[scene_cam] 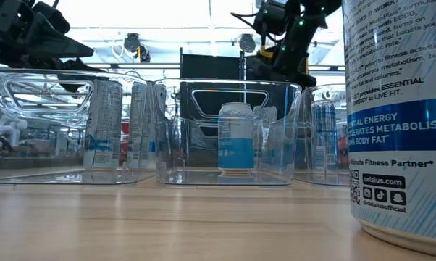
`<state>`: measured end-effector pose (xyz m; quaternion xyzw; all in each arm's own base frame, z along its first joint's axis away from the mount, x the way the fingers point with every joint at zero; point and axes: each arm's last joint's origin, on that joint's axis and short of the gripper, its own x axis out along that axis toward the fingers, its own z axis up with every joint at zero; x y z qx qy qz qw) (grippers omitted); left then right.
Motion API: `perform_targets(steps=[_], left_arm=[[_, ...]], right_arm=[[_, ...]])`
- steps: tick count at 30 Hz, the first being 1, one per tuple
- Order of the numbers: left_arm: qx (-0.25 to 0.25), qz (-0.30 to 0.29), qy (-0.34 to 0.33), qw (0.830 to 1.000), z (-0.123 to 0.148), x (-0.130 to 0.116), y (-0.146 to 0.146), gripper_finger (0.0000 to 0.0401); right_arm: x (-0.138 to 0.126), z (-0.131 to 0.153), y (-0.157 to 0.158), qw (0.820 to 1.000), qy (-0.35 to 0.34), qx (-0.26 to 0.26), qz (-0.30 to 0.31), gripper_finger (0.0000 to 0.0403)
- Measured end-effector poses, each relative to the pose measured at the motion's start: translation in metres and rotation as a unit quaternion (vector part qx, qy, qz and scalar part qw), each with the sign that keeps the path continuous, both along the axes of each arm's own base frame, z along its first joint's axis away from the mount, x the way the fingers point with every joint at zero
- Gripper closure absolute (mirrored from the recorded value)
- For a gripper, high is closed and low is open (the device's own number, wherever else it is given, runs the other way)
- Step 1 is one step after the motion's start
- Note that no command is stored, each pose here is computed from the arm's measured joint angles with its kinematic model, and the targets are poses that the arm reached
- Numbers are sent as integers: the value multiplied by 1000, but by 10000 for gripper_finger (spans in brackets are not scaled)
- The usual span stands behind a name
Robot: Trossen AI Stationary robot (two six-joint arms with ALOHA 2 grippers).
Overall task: Sort soda cans
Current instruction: Move the top white soda can to the top middle of the table
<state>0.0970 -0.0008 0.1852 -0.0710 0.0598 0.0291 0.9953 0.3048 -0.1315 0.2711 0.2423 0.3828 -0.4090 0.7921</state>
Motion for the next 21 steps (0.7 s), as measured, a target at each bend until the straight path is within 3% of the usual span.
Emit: perform_targets(steps=[9, 18, 21], left_arm=[[0, 0, 0, 1000, 0, 0, 0, 38], [0, 0, -1, 1000, 0, 0, 0, 38], [0, 0, -1, 1000, 0, 0, 0, 38]], right_arm=[[14, -23, -7, 1000, 18, 5, 6, 30], [15, -22, -8, 1000, 9, 5, 1, 154], [16, -22, -8, 1000, 4, 4, 0, 164]])
